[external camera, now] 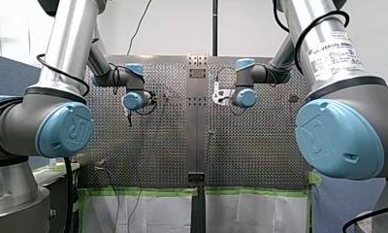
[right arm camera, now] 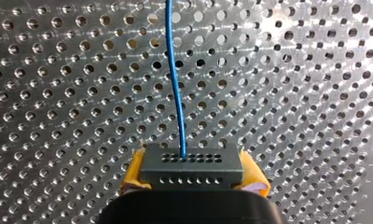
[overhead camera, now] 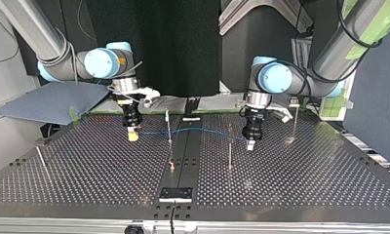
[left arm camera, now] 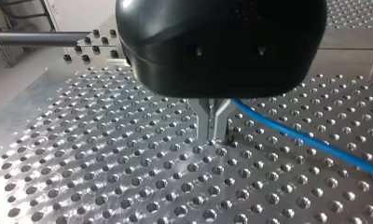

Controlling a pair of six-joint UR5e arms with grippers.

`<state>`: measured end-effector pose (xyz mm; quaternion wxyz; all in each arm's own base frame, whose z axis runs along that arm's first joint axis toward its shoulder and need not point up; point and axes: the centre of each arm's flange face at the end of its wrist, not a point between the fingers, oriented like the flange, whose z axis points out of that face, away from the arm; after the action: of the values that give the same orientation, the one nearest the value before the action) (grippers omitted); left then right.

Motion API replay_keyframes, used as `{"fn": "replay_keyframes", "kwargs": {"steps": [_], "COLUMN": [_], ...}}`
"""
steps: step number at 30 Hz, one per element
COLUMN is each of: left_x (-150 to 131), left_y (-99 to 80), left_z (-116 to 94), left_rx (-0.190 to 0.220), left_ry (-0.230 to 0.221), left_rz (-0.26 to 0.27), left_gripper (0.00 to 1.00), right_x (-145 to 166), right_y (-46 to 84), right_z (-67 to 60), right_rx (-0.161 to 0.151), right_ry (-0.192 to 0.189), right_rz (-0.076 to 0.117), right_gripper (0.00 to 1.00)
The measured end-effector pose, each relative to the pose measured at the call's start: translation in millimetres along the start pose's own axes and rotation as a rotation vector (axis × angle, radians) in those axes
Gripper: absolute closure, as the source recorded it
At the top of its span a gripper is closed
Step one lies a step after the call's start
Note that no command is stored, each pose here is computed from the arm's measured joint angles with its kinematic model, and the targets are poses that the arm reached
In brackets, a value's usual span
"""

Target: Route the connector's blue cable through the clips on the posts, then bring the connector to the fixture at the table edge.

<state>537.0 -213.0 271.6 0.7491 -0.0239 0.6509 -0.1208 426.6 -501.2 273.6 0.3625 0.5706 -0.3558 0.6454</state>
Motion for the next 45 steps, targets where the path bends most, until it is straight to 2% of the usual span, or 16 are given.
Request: {"fn": "replay_keyframes", "kwargs": {"steps": [2,12,14,15,16,17,18,19,24,25,29,38,45], "left_x": [0,2,2,2,2,2,2,2,2,2,4,16,20], "left_y": [1.1,4.0,4.3,4.5,4.7,5.1,5.4,5.6,5.8,5.8,5.5,-2.4,-2.7], "left_z": [0,-5,-5,-5,-5,-5,-5,-5,-5,-5,-7,-19,-22], "left_rx": [-0.011,-0.079,-0.076,-0.074,-0.073,-0.072,-0.072,-0.072,-0.071,-0.071,-0.074,-0.022,-0.005], "left_ry": [0.0,0.021,0.022,0.022,0.022,0.022,0.023,0.023,0.026,0.026,0.04,0.104,0.116], "left_rz": [0.002,0.057,0.053,0.048,0.044,0.038,0.035,0.032,0.02,0.019,0.006,-0.068,-0.109], "left_gripper": [0.5,0.5,0.42,0.42,0.34,0.11,0.11,0.05,0.05,0.0,0.0,0.0,0.0], "right_x": [0,-2,-2,-2,-2,-2,-2,-2,-2,-3,-3,-3,-3], "right_y": [-0.2,-3.8,-4.2,-4.4,-4.4,-4.5,-4.6,-4.6,-5.7,-6.1,-7.0,-8.0,-8.0], "right_z": [-0.1,-1.2,-1.4,-1.5,-1.5,-1.6,-1.6,-1.6,-2.0,-2.1,-2.7,-3.2,-3.3], "right_rx": [0.003,0.015,0.015,0.015,0.016,0.016,0.016,0.016,0.02,0.021,0.024,0.026,0.026], "right_ry": [-0.002,-0.008,-0.01,-0.01,-0.011,-0.011,-0.011,-0.012,-0.014,-0.015,-0.019,-0.021,-0.022], "right_rz": [0.0,0.0,0.0,0.0,0.0,0.0,0.0,0.0,0.0,0.0,0.0,0.0,0.0], "right_gripper": [1.0,1.0,1.0,1.0,1.0,1.0,1.0,1.0,1.0,1.0,1.0,1.0,1.0]}}
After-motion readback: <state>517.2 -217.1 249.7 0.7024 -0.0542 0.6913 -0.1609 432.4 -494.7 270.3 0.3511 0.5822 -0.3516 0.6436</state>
